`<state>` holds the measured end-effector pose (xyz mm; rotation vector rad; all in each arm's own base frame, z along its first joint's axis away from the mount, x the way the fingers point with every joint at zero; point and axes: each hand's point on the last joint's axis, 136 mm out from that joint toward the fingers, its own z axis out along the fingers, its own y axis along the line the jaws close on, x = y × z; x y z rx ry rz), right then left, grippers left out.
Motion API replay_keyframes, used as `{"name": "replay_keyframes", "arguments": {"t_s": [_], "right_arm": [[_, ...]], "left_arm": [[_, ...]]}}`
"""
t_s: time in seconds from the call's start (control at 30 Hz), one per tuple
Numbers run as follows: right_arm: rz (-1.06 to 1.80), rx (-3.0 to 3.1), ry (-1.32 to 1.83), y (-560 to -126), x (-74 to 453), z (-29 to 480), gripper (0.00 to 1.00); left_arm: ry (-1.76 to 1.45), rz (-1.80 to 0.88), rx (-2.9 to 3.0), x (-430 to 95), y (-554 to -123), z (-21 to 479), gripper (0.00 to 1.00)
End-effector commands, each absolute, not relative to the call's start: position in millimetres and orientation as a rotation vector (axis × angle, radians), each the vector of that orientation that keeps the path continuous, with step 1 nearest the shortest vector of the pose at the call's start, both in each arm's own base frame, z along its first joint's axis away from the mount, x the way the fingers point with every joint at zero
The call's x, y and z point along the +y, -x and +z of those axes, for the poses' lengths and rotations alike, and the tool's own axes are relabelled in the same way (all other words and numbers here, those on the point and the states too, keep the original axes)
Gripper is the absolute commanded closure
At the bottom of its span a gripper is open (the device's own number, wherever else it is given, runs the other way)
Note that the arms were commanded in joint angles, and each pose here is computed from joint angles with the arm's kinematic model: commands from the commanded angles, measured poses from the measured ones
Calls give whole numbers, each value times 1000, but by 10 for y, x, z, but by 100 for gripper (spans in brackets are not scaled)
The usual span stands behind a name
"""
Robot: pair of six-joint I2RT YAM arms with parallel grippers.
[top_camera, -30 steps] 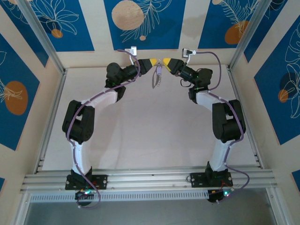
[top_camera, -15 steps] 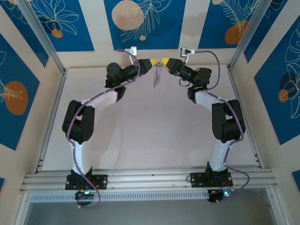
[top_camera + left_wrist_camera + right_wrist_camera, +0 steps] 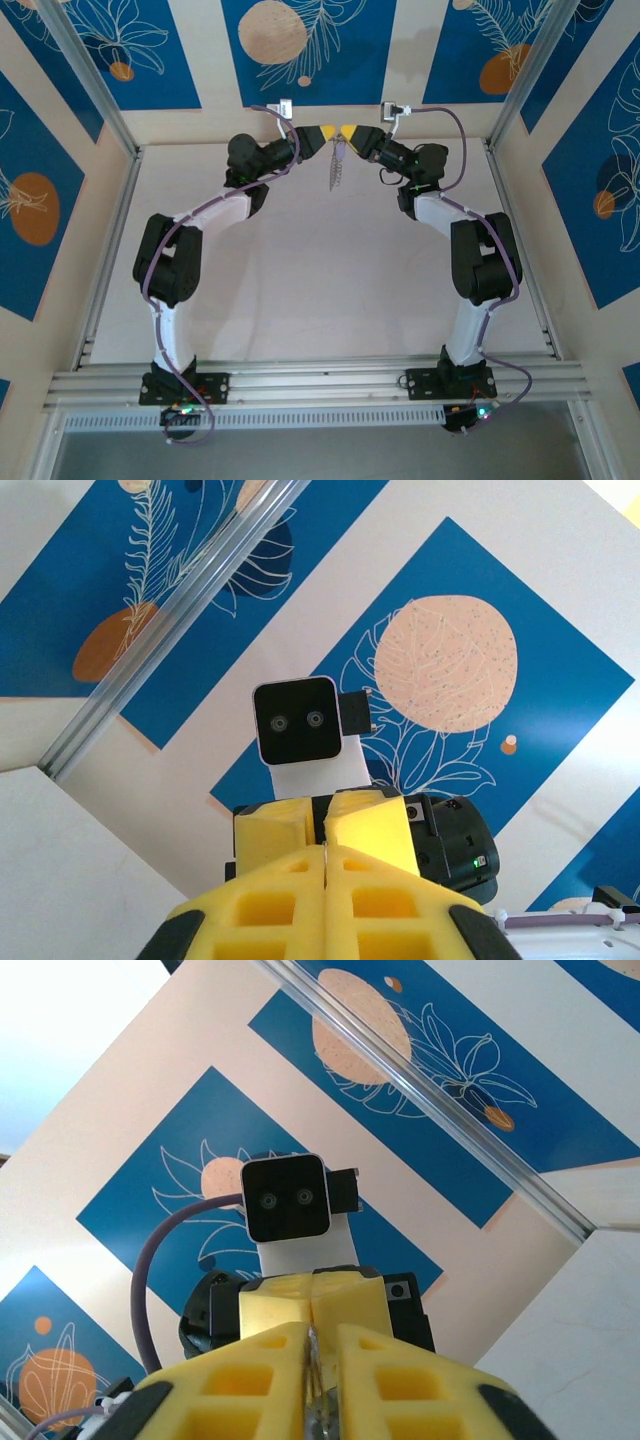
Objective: Put the keys on the keyring
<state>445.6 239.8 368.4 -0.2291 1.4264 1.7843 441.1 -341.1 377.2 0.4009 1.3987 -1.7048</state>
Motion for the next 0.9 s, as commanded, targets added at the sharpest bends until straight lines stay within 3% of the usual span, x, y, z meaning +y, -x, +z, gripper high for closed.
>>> {"name": "replay_keyframes", "arguments": {"t_s": [0.0, 0.2, 0.37, 0.63, 0.87], "right_arm": [[1768, 1396, 271, -4416, 2408, 3779, 87], [1774, 1409, 274, -4430, 2418, 3754, 100], [1779, 1403, 267, -4457, 2408, 3768, 100], [1784, 1399, 279, -4451, 2413, 3788, 100], [1788, 1407, 278, -4450, 2412, 3769, 100]], "left_arm": [[-464, -1701, 1310, -3432, -4297, 4018, 100], [-466, -1703, 1311, -3441, -4294, 4016, 100], [-483, -1719, 1302, -3470, -4261, 4039, 100], [-514, -1734, 1303, -3510, -4227, 4052, 80], [-525, -1738, 1315, -3537, -4226, 4025, 81]]}}
